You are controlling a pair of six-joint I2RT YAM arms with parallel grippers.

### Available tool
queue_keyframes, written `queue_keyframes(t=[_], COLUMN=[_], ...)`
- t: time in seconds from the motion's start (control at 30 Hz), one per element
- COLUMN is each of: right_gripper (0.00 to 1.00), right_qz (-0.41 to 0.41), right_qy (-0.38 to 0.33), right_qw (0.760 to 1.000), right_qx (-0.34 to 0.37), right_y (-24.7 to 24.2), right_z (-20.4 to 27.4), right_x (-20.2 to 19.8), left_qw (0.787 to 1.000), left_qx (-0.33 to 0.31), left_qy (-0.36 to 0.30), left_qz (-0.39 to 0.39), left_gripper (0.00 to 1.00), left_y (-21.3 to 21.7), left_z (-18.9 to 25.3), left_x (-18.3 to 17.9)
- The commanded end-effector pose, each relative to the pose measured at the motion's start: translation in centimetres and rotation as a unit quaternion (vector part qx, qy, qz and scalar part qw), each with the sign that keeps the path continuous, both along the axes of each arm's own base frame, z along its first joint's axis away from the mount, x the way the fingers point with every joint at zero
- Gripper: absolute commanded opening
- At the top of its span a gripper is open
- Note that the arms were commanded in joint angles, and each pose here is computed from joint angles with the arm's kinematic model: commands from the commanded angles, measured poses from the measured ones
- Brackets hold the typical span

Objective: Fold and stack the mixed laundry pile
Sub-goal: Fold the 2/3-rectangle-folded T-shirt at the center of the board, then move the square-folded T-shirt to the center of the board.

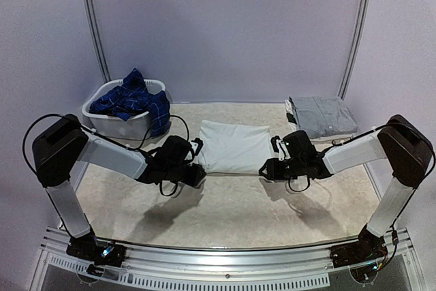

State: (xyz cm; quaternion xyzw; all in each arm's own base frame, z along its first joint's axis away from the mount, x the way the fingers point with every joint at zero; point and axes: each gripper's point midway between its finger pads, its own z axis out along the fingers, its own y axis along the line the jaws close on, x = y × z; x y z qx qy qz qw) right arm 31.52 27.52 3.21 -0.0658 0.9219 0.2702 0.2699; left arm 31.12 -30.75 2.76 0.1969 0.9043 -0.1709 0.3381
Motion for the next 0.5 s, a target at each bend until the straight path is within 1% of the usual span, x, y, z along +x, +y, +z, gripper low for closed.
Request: queue_keyframes(t=[0.0,0.23,0.3,0.47], right_gripper=[0.42,0.43,0.44,0.44], right_qz=[-0.019,-0.018,-0.016,-0.026], right_qy=[0.013,0.024,0.015,0.002], right_qw=[0.999,0.998,0.999,0.998], right_qx=[-0.035,-0.05,-0.047,-0.055], right_y=[-0.6,-2.1,-2.4,-2.8], right_z=[-1.3,-1.2,-0.4,0.0], right_x=[0.3,-1.3,-1.6,-1.2], left_qw=[1.0,1.0,0.999,0.999], left_qx=[0.011,0.024,0.027,0.03], left_qy=[-0.012,-0.019,-0.018,-0.019], left_qz=[-0.006,-0.004,-0.004,-0.004], left_gripper=[0.31,0.27,0.24,0.19], left_y=[-0.8,-0.8,-0.9,-1.1], left_z=[0.0,-0.1,-0.4,-0.9], left_x=[0.6,1.1,1.2,1.5])
